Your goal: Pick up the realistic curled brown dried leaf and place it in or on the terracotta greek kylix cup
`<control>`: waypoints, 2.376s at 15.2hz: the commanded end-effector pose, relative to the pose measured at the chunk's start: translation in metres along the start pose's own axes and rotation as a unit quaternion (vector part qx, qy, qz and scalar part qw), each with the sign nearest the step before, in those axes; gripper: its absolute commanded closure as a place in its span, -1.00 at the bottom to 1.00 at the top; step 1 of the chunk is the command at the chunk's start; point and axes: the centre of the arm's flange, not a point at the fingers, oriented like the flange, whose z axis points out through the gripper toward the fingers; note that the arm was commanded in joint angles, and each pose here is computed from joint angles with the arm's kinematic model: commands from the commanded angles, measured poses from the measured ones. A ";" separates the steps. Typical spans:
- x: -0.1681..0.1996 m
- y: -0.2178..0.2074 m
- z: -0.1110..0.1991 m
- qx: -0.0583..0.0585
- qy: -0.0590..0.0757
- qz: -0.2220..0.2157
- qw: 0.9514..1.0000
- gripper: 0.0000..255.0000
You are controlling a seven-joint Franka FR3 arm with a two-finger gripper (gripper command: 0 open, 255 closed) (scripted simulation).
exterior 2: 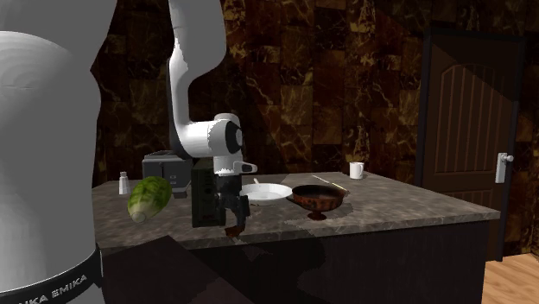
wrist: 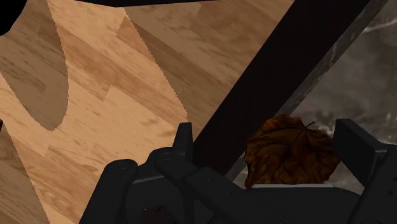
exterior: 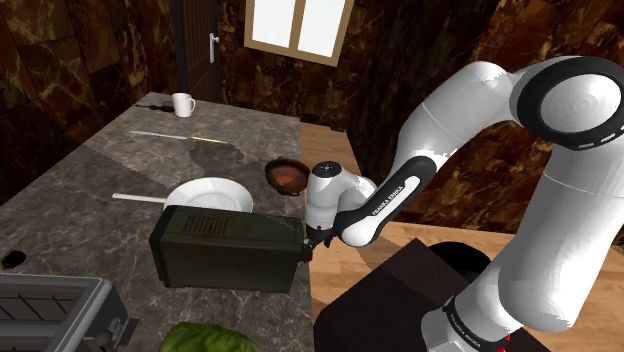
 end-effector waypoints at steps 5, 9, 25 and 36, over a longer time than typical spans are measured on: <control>0.003 -0.015 0.006 0.026 0.025 -0.013 0.999 -1.00; 0.003 -0.015 0.006 0.026 0.025 -0.013 0.999 -1.00; 0.003 -0.005 -0.005 0.014 0.011 -0.004 1.000 -1.00; 0.018 -0.024 0.005 -0.032 0.127 -0.007 0.991 -1.00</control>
